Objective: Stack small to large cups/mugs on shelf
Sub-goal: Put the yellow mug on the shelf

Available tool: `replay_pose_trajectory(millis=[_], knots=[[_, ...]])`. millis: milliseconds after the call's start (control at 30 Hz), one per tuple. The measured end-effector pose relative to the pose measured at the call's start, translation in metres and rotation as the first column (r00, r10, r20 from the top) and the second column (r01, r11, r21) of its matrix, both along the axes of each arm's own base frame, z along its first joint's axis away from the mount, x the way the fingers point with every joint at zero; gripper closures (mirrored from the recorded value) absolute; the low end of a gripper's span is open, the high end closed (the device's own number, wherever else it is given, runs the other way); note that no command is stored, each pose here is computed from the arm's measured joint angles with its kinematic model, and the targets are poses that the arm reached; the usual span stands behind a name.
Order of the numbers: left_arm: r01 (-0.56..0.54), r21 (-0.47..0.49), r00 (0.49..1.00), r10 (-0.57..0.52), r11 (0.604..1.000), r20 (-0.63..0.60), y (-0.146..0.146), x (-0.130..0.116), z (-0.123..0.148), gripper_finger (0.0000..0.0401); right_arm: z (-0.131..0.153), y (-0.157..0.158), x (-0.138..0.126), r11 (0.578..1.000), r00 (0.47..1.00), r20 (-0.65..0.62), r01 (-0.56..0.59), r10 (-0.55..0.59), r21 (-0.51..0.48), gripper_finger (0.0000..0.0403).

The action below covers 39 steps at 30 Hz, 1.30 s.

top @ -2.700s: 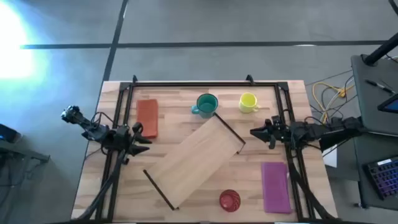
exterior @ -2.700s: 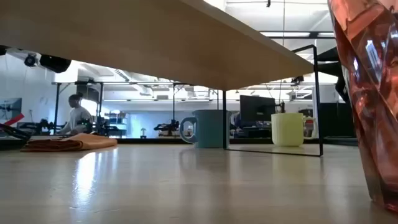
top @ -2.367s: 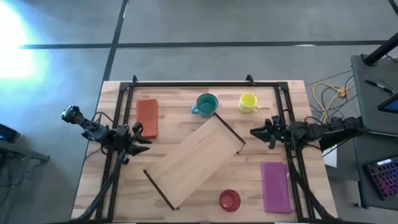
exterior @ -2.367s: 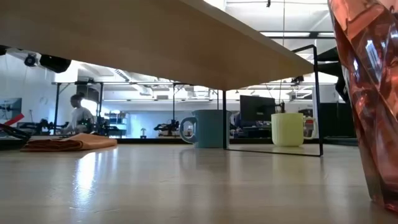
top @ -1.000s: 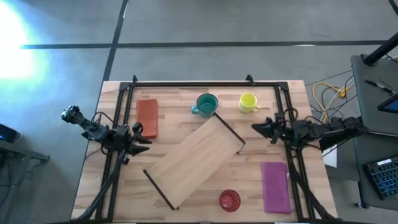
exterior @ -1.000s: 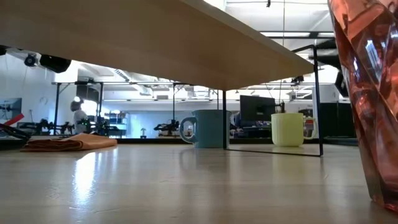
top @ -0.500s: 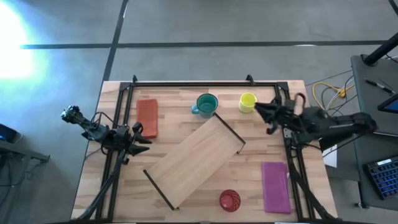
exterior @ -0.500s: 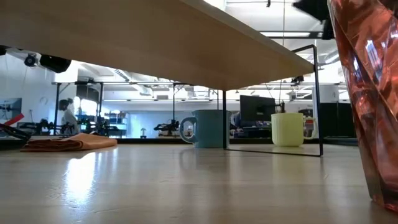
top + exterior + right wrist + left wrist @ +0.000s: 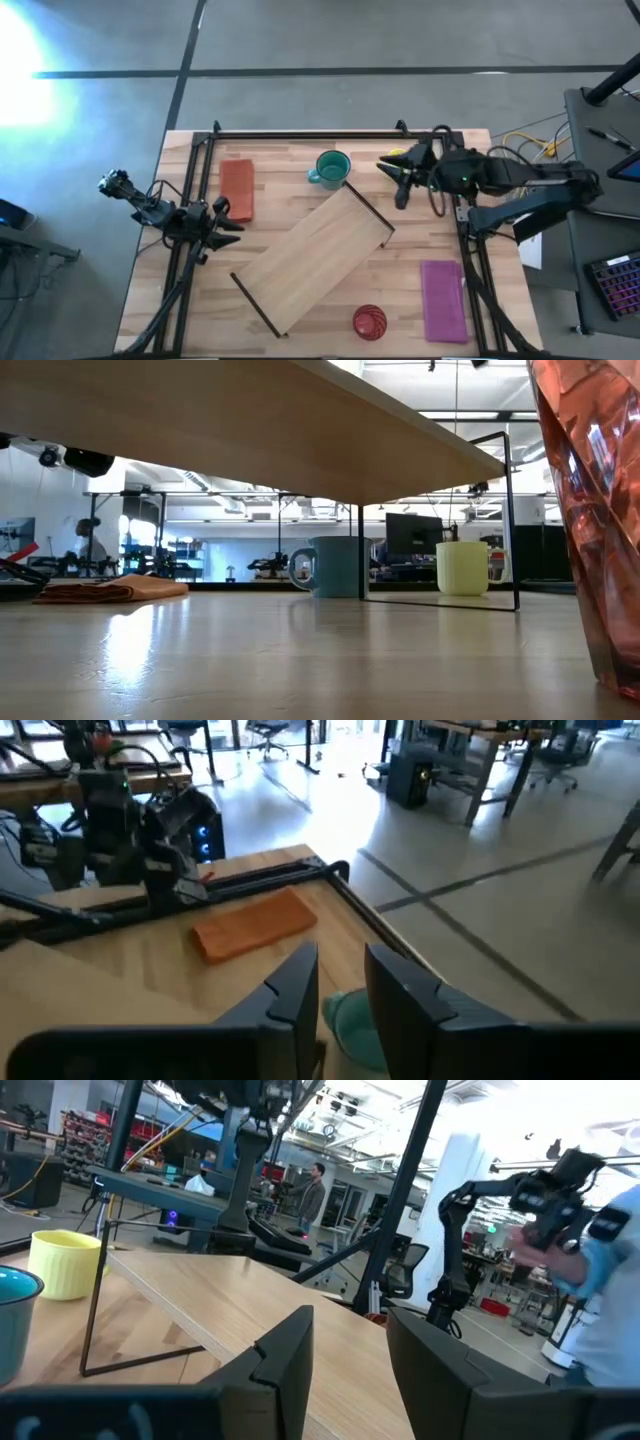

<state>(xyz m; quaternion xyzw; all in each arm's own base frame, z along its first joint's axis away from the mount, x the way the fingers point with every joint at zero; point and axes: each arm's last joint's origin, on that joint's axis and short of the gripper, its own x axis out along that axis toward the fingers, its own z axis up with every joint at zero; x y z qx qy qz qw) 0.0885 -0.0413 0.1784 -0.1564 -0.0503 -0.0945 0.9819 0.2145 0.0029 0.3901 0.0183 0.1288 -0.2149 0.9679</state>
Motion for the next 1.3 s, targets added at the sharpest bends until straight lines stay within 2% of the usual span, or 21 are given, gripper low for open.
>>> replay_pose_trajectory(millis=[100,133,167,200,233,300,333,367,500,567,633,733,767,867,900,933,1000,1067,1100,1200,1300], knots=[[0.000,0.000,1.000,0.000,1.000,0.000,0.000,0.000,0.000,0.0284,0.021,-0.002,0.015,0.997,0.999,0.030,0.038,-0.040,0.073,0.0323],[0.000,0.000,1.000,0.000,1.000,0.000,0.000,0.000,0.000,0.0284,0.026,-0.007,0.016,0.993,0.997,-0.005,0.082,-0.082,0.084,0.0323],[0.000,0.000,1.000,0.000,1.000,0.000,0.000,0.000,0.000,0.0284,0.025,-0.014,0.013,0.979,0.981,-0.076,0.182,-0.176,0.089,0.0323],[-0.001,0.000,1.000,0.001,1.000,0.001,0.000,0.000,0.000,0.0284,0.021,-0.025,0.006,0.940,0.939,-0.154,0.325,-0.307,0.104,0.0323],[-0.007,0.000,1.000,0.007,1.000,0.000,0.000,0.000,0.000,0.0284,0.017,-0.036,-0.003,0.879,0.878,-0.219,0.458,-0.425,0.132,0.0324],[-0.026,0.009,1.000,0.026,1.000,0.002,0.001,0.000,0.000,0.0284,0.007,-0.057,-0.024,0.756,0.779,-0.348,0.611,-0.521,0.235,0.0327],[-0.037,0.012,0.999,0.037,0.999,0.002,0.001,0.000,0.000,0.0284,0.001,-0.065,-0.034,0.711,0.764,-0.401,0.632,-0.505,0.308,0.0331],[-0.041,0.010,0.999,0.040,0.999,0.004,0.001,0.000,0.000,0.0284,-0.003,-0.071,-0.043,0.679,0.774,-0.428,0.624,-0.467,0.387,0.0334],[-0.044,-0.017,0.998,0.044,0.999,0.041,0.002,0.000,0.005,0.0284,-0.026,-0.095,-0.057,0.607,0.882,-0.349,0.470,-0.315,0.641,0.0347],[-0.055,-0.017,0.997,0.056,0.998,0.059,0.002,-0.001,0.006,0.0284,-0.042,-0.111,-0.063,0.549,0.882,-0.334,0.469,-0.332,0.692,0.0350],[-0.092,-0.015,0.992,0.093,0.996,0.082,0.003,-0.001,0.009,0.0284,-0.053,-0.124,-0.074,0.497,0.844,-0.365,0.529,-0.393,0.688,0.0350],[-0.177,-0.053,0.980,0.181,0.983,0.083,0.006,-0.001,0.011,0.0284,-0.063,-0.134,-0.085,0.472,0.810,-0.384,0.575,-0.442,0.669,0.0351],[-0.201,-0.077,0.975,0.207,0.977,0.084,0.007,-0.002,0.011,0.0284,-0.066,-0.135,-0.086,0.480,0.804,-0.391,0.585,-0.448,0.654,0.0351],[-0.272,-0.172,0.955,0.288,0.947,0.075,0.010,-0.002,0.013,0.0284,-0.065,-0.140,-0.086,0.575,0.801,-0.369,0.597,-0.472,0.559,0.0351],[-0.291,-0.214,0.948,0.311,0.932,0.064,0.011,-0.002,0.013,0.0284,-0.065,-0.141,-0.088,0.596,0.795,-0.375,0.606,-0.477,0.527,0.0351],[-0.318,-0.260,0.939,0.341,0.912,0.049,0.012,-0.003,0.013,0.0284,-0.067,-0.143,-0.089,0.596,0.790,-0.381,0.613,-0.480,0.520,0.0351],[-0.358,-0.341,0.921,0.389,0.869,0.023,0.014,-0.003,0.012,0.0284,-0.073,-0.148,-0.088,0.572,0.800,-0.406,0.599,-0.441,0.560,0.0350],[-0.388,-0.372,0.907,0.421,0.843,0.008,0.015,-0.003,0.012,0.0284,-0.084,-0.154,-0.090,0.510,0.800,-0.472,0.600,-0.370,0.616,0.0347],[-0.392,-0.371,0.905,0.425,0.842,0.008,0.015,-0.003,0.012,0.0284,-0.090,-0.157,-0.090,0.481,0.779,-0.523,0.625,-0.345,0.615,0.0343],[-0.397,-0.356,0.904,0.428,0.846,0.010,0.015,-0.003,0.012,0.0284,-0.109,-0.168,-0.086,0.433,0.701,-0.646,0.705,-0.303,0.562,0.0320],[-0.397,-0.356,0.904,0.428,0.846,0.010,0.015,-0.003,0.012,0.0284,-0.124,-0.175,-0.080,0.424,0.675,-0.696,0.720,-0.244,0.550,0.0286]])
